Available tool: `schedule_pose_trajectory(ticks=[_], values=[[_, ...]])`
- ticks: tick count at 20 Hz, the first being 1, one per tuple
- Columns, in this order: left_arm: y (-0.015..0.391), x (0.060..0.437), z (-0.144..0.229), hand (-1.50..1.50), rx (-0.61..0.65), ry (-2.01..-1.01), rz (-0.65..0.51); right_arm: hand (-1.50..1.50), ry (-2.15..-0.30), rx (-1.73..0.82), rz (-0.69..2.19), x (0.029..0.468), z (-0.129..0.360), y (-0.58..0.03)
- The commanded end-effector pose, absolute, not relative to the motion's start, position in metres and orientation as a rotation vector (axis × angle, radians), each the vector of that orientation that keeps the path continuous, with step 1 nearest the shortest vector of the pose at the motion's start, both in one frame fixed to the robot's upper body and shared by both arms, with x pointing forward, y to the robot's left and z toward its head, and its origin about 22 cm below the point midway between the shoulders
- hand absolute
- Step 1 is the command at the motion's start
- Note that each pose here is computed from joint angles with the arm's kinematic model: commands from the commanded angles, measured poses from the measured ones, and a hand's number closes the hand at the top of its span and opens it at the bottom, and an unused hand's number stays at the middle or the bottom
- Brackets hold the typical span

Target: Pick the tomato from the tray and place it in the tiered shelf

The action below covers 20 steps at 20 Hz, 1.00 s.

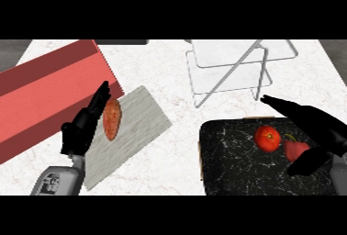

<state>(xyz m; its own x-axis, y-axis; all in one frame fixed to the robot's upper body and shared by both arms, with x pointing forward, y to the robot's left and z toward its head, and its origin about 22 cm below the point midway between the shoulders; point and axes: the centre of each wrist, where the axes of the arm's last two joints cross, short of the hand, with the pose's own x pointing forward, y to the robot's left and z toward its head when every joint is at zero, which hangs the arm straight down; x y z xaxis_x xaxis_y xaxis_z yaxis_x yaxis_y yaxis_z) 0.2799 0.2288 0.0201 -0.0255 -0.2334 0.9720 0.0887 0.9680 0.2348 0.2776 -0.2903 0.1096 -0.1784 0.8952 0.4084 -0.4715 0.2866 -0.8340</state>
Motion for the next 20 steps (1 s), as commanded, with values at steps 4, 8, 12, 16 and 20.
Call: schedule_pose_trajectory(ticks=[4, 8, 12, 16, 20], values=[[0.213, 0.28, 0.01, 0.0, 0.11, -1.563, -0.258, -1.5, -1.181, -0.487, 1.31, 0.283, 0.09, -0.289], [0.223, 0.269, 0.019, 0.0, 0.113, -1.58, -0.251, -1.5, -1.193, -0.484, 1.306, 0.285, 0.068, -0.284], [0.24, 0.289, 0.03, 0.0, 0.127, -1.586, -0.273, -1.5, -1.177, -0.461, 1.314, 0.292, 0.073, -0.306], [0.232, 0.286, 0.019, 0.0, 0.108, -1.569, -0.257, -1.5, -1.17, -0.46, 1.324, 0.289, 0.057, -0.276], [0.218, 0.273, 0.02, 0.0, 0.094, -1.576, -0.258, -1.5, -1.145, -0.453, 1.353, 0.293, 0.052, -0.279]])
